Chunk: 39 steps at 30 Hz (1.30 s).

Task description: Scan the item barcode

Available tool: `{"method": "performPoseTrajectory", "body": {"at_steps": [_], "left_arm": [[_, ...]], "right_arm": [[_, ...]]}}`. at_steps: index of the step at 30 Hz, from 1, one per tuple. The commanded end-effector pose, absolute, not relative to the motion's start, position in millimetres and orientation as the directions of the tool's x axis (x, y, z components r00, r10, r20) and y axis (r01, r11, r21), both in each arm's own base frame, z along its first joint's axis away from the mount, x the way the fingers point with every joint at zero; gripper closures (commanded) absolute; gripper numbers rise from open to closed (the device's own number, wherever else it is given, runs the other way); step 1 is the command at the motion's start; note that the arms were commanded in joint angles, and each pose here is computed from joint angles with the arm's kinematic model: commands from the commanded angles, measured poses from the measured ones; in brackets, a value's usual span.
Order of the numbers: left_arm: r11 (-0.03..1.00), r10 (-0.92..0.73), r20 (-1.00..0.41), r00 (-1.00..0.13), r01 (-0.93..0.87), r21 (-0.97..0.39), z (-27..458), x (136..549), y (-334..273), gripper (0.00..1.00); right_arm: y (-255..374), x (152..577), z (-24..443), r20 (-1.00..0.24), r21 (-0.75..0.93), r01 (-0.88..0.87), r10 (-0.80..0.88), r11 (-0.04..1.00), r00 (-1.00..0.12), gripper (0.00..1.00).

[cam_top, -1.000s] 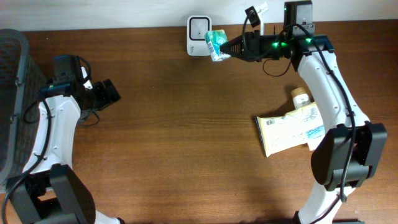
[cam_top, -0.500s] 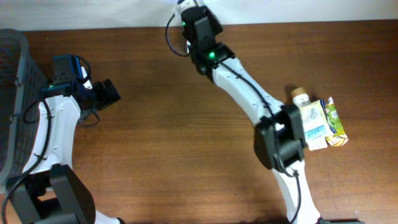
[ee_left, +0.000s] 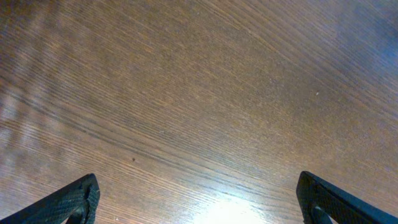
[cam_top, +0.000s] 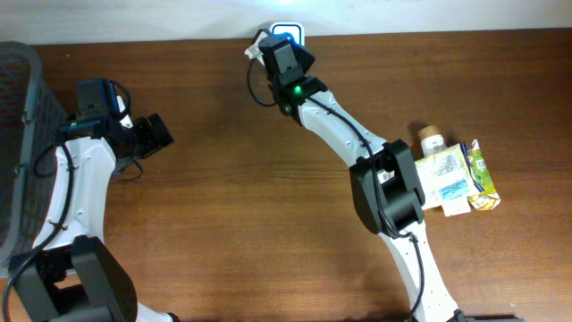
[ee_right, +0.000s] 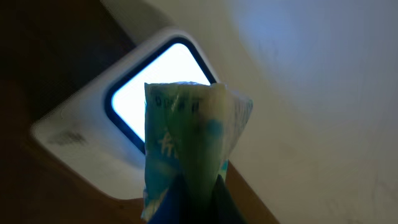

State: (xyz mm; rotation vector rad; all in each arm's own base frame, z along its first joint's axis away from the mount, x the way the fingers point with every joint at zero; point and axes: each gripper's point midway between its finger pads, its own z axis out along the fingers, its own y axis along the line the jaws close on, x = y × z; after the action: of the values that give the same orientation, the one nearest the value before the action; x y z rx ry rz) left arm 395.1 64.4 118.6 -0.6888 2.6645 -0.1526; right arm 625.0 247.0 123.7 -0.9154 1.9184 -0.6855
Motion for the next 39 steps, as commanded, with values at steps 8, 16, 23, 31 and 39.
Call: {"method": "performPoseTrajectory", "body": {"at_steps": [8,16,23,31,39], "left_arm": [[0.877,-0.481,-0.360,-0.799,-0.439,-0.197,127.5,397.1,67.0,0.01],[0.877,-0.481,-0.360,-0.799,-0.439,-0.197,127.5,397.1,67.0,0.01],[0.877,-0.481,-0.360,-0.799,-0.439,-0.197,127.5,397.1,67.0,0.01],[0.877,-0.481,-0.360,-0.799,-0.439,-0.197,127.5,397.1,67.0,0.01],[0.877,-0.481,-0.360,-0.799,-0.439,-0.197,127.5,397.1,67.0,0.01]], "right_arm": [[190.7,408.1,227.4,-0.384,-0.072,-0.381,-0.378,0.922,-0.842,0.96],[-1.4,390.6,90.6,-0.063,-0.067,0.344,0.340,0.937,-0.938,0.91],[-12.6,380.4,176.6,-0.206,0.062,0.365,0.370,0.929,-0.906,0.59],[-5.4,177.6,461.2,-0.867,0.296,0.159,0.335,0.942,-0.369,0.01],[-10.2,71.9,486.9,-0.943,0.317,0.105,0.326,0.943,-0.075,0.01]]}}
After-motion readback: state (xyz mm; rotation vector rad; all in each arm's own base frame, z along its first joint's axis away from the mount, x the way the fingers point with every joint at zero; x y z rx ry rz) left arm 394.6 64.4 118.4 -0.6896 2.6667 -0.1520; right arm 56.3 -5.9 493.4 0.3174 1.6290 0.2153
